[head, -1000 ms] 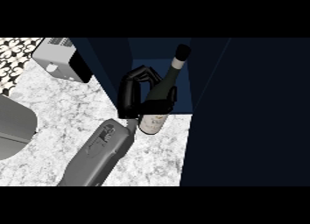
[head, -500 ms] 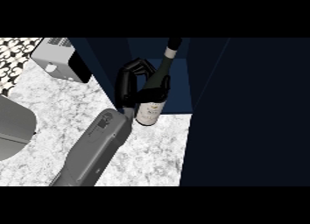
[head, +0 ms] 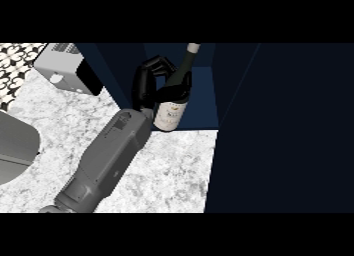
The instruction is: Pick up the wine, place it into the cabinet and close the cabinet
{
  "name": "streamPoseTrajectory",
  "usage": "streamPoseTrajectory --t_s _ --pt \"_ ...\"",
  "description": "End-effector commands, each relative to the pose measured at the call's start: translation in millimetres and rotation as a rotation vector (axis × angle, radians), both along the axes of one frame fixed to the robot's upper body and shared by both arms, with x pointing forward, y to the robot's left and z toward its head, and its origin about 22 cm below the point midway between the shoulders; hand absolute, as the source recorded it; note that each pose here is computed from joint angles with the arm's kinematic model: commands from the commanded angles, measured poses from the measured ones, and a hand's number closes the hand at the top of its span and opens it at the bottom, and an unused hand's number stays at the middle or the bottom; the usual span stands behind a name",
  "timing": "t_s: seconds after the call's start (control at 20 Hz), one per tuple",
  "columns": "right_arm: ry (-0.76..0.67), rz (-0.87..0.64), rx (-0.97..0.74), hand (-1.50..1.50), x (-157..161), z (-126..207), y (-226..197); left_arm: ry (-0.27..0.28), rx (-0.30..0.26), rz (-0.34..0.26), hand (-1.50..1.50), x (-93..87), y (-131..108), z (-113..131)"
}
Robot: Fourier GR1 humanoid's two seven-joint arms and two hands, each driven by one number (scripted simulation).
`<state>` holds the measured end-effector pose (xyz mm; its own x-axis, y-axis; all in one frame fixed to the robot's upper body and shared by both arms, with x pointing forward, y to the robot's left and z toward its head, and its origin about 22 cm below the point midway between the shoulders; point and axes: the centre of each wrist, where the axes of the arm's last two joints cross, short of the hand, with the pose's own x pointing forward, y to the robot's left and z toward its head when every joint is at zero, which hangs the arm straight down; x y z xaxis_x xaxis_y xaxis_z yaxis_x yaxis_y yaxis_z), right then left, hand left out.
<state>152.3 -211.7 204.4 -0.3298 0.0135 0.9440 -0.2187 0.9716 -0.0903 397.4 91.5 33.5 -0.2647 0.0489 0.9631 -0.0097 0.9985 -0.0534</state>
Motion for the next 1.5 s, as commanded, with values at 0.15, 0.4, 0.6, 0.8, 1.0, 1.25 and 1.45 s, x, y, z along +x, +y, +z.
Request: streamPoseTrajectory --t_s 0.15,0.4,0.6,0.8,1.0,1.25,1.45 --pt "-0.045 0.055 0.036 -1.50 -21 6 3 -0.002 0.018 0.032 1.50 23.3 4 8" --pt "-0.026 0.044 0.036 -1.50 -18 6 5 -0.078 0.062 0.068 1.50 29.9 9 12" --pt "-0.036 0.059 0.022 -1.50 -3 0 4 -0.087 0.088 0.105 1.50 30.9 5 7" --pt "-0.030 0.076 0.037 -1.50 -17 1 7 -0.096 0.092 0.129 1.50 33.6 3 9" --pt "-0.030 0.060 0.036 -1.50 -6 -2 0 -0.034 0.031 0.138 1.50 38.8 0 20" --pt "-0.030 0.075 0.035 -1.50 -18 3 6 -0.001 -0.088 0.154 1.50 42.5 8 21" --pt "-0.043 0.076 0.044 -1.50 -6 -1 7 -0.004 -0.102 0.148 1.50 40.9 28 8"
